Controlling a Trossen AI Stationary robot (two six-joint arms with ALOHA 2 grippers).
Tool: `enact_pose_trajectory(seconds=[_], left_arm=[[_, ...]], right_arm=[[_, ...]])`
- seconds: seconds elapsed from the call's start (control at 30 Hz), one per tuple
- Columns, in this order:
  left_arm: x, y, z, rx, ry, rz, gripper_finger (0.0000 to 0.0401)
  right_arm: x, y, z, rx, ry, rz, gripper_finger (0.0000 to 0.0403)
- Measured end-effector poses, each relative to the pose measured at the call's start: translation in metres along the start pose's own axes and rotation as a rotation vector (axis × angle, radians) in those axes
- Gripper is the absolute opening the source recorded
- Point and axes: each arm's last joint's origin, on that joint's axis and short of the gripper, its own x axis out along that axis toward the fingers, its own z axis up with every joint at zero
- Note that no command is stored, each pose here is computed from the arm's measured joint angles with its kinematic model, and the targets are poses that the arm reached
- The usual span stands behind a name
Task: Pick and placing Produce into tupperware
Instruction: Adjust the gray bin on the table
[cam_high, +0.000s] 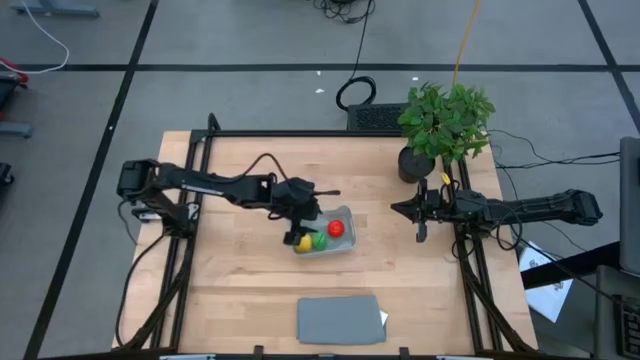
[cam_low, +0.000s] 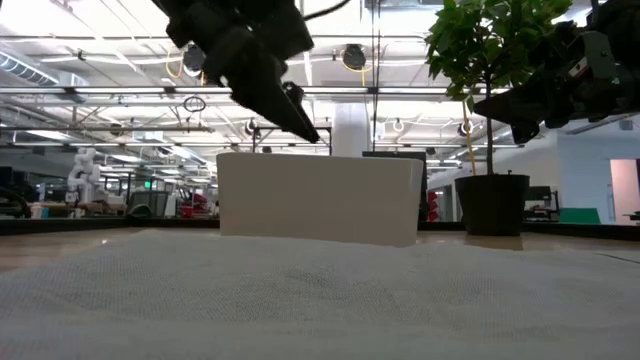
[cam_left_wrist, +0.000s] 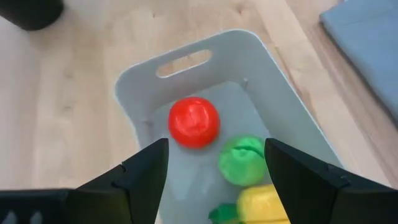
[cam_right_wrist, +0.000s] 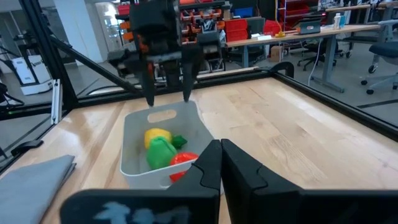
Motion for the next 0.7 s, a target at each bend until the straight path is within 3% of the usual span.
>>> enact_pose_trajectory(seconds=[0.17,0.3,0.4,0.57,0.7], left_arm=[[-0.013,0.003,-0.001,-0.025,0.046,0.118,0.0256],[-0.019,0.007,-0.006,-0.024,0.079,0.132,0.0196],[-0.032,0.005,0.002,0.001,-0.014,0.143,0.0132],[-0.066,-0.003,-0.006,0.028,-0.212,0.176,0.0022],[-0.089,-0.006,-0.037,-0.036,-0.359,0.233,0.0013]], right_arm=[[0.0,0.0,0.0,0.0,0.003,0.0,0.0],[0.0,0.0,0.0,0.0,0.003,0.001,0.0],[0.0,0.0,0.0,0.0,0.003,0.001,0.0],[0.0,0.0,0.0,0.001,0.004,0.001,0.0],[0.0,0.0,-0.001,0.007,0.011,0.0,0.0]])
